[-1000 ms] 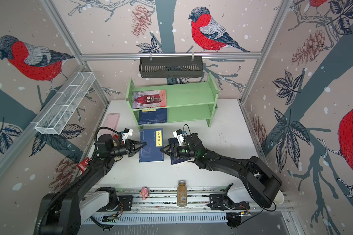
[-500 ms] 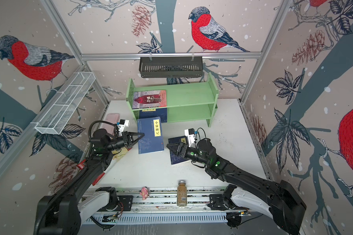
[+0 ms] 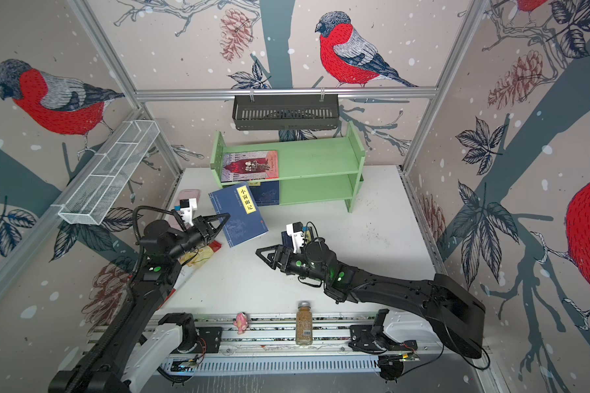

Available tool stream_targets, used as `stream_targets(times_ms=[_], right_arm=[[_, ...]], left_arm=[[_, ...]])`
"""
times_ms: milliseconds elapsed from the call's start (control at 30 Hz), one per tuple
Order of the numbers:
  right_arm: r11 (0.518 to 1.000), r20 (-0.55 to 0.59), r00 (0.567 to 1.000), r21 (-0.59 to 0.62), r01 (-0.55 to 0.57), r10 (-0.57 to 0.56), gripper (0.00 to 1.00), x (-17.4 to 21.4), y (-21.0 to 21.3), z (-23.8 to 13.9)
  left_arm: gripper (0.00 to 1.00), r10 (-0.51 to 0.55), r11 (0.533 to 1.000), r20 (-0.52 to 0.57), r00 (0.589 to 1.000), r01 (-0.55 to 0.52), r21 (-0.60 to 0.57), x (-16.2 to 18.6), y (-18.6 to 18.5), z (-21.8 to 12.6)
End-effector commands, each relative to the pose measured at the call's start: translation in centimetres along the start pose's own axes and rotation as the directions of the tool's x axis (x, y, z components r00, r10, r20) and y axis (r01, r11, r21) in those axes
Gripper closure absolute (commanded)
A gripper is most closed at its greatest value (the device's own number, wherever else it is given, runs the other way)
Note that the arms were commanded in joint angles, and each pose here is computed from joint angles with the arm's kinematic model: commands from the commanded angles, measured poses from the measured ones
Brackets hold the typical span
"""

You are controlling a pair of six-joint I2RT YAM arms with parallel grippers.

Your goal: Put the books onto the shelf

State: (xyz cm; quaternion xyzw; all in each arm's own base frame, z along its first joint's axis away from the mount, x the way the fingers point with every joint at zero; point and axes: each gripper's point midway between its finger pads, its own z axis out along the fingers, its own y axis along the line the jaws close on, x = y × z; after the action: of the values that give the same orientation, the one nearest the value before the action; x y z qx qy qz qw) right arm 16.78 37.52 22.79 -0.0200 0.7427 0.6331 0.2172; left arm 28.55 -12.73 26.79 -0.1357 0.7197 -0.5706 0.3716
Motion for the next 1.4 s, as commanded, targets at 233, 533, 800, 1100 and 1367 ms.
stream_targets(times_ms=[233, 533, 800, 1100, 1367], right_arm=[[0.99, 0.074, 0.996, -0.133, -0.046, 0.056, 0.16, -2.1, 3.2, 3.8], [0.98, 0.074, 0.991, -0.173, -0.101, 0.115, 0.18, -2.3, 2.7, 5.9], [0.97, 0.135, 0.983, -0.225, -0.092, 0.124, 0.23, -3.5, 2.6, 5.8], [0.952, 0.148, 0.977, -0.288, -0.107, 0.155, 0.57, -4.4, 2.1, 6.3], [0.945, 0.145, 0.976, -0.305, -0.115, 0.165, 0.88, -4.5, 1.3, 6.0]], left_arm=[[1.0, -0.135, 0.99, 0.026, 0.99, 0.134, 0.049, 0.2, 0.2, -0.3], [1.0, -0.16, 0.983, 0.027, 0.987, 0.157, 0.095, -0.3, -1.3, -0.3], [1.0, -0.198, 0.978, 0.016, 0.98, 0.196, 0.067, 0.5, -0.1, -0.5], [1.0, -0.204, 0.978, 0.017, 0.979, 0.203, 0.047, 0.9, 0.2, -0.8], [1.0, -0.207, 0.978, 0.018, 0.978, 0.207, 0.006, 1.7, 1.9, -1.0]])
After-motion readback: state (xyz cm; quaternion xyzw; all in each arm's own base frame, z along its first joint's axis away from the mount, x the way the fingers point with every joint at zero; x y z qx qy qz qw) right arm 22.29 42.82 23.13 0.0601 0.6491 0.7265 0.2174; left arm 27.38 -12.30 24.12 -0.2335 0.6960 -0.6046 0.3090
